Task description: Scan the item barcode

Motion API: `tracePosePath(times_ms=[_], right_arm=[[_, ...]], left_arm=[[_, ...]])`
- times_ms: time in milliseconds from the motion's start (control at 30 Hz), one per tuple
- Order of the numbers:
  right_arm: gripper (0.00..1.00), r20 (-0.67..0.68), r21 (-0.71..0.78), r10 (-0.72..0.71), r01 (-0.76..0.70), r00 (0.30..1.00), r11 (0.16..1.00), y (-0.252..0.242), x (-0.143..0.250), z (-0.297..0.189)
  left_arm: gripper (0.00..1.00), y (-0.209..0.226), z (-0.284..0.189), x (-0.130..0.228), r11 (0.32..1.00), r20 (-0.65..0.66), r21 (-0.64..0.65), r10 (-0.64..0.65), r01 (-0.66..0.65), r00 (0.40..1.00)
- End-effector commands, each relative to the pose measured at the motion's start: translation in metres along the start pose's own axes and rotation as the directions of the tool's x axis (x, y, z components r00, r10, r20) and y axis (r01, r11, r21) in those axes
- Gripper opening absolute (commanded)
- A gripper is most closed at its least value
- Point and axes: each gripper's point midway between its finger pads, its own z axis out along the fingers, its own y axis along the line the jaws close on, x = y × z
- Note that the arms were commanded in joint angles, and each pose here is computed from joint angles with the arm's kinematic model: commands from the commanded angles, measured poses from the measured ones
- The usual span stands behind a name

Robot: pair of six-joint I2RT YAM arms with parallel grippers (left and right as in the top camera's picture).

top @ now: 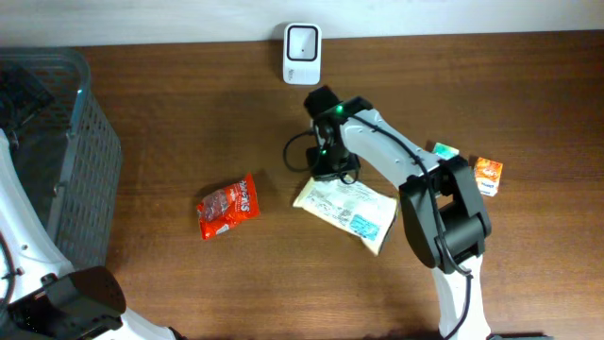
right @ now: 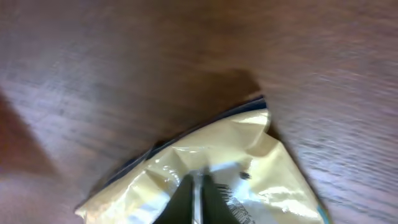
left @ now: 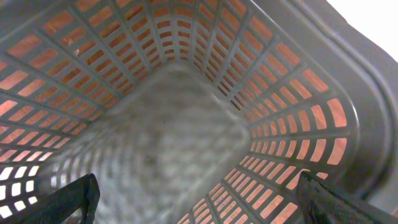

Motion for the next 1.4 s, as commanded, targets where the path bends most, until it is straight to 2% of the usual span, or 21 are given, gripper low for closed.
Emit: tracePosePath(times_ms=[0, 67, 167, 200, 333, 433, 633, 700, 833, 1000, 1100, 1367], right_arm=[[0.36, -0.003, 0.008, 0.046, -0.046, 0.999, 0.999, -0.013, -0.006, 0.013], [0.58, -0.005, -0.021, 0.018, -0.018, 1.0, 1.0, -0.009, -0.007, 0.014], [0.75, 0.023, -0.087, 0.004, -0.002, 1.0, 0.996, -0.004, -0.017, 0.011], [0.77, 0.042, -0.113, 0.0, 0.005, 0.999, 0.994, -0.002, -0.023, 0.009], [0.78, 0.141, -0.226, -0.03, 0.062, 0.99, 0.972, 0.008, -0.049, -0.001], [0.81, 0.147, -0.258, -0.055, 0.092, 0.988, 0.962, 0.004, -0.055, -0.026], [0.82, 0.141, -0.225, -0.178, 0.207, 0.974, 0.952, -0.026, -0.04, -0.108], [0.86, 0.087, -0.226, -0.181, 0.196, 0.98, 0.954, -0.047, -0.025, -0.12], [0.88, -0.047, -0.277, -0.136, 0.117, 0.99, 0.954, -0.081, 0.005, -0.097], [0.89, -0.059, -0.486, -0.267, 0.206, 0.962, 0.849, -0.067, 0.04, -0.074], [0.89, -0.076, -0.507, -0.307, 0.229, 0.949, 0.831, -0.068, 0.055, -0.055], [0.89, -0.05, -0.492, -0.28, 0.22, 0.959, 0.842, -0.077, 0.07, 0.006]], left_arm=[[0.99, 0.001, 0.0, 0.0, 1.0, 0.002, -0.005, -0.011, 0.011, 1.0], [0.99, 0.001, 0.0, 0.0, 1.0, 0.002, -0.005, -0.011, 0.011, 1.0], [0.99, 0.001, 0.0, 0.0, 1.0, 0.002, -0.005, -0.011, 0.011, 1.0], [0.99, 0.001, 0.0, 0.0, 1.0, 0.002, -0.005, -0.011, 0.011, 1.0], [0.99, 0.001, 0.0, 0.0, 1.0, 0.002, -0.005, -0.011, 0.011, 1.0], [0.99, 0.001, 0.0, 0.0, 1.0, 0.001, -0.005, -0.011, 0.011, 1.0], [0.99, 0.001, 0.0, 0.0, 1.0, 0.001, -0.005, -0.011, 0.011, 1.0], [0.99, 0.002, 0.0, 0.0, 1.0, 0.0, -0.006, -0.01, 0.01, 1.0], [0.99, 0.002, 0.0, 0.0, 1.0, -0.002, -0.006, -0.01, 0.01, 1.0], [0.99, 0.002, 0.0, 0.001, 1.0, -0.002, -0.006, -0.01, 0.01, 1.0], [0.99, 0.002, 0.0, 0.001, 1.0, -0.002, -0.006, -0.01, 0.01, 1.0], [0.99, 0.002, 0.0, 0.001, 1.0, -0.002, -0.006, -0.01, 0.01, 1.0]])
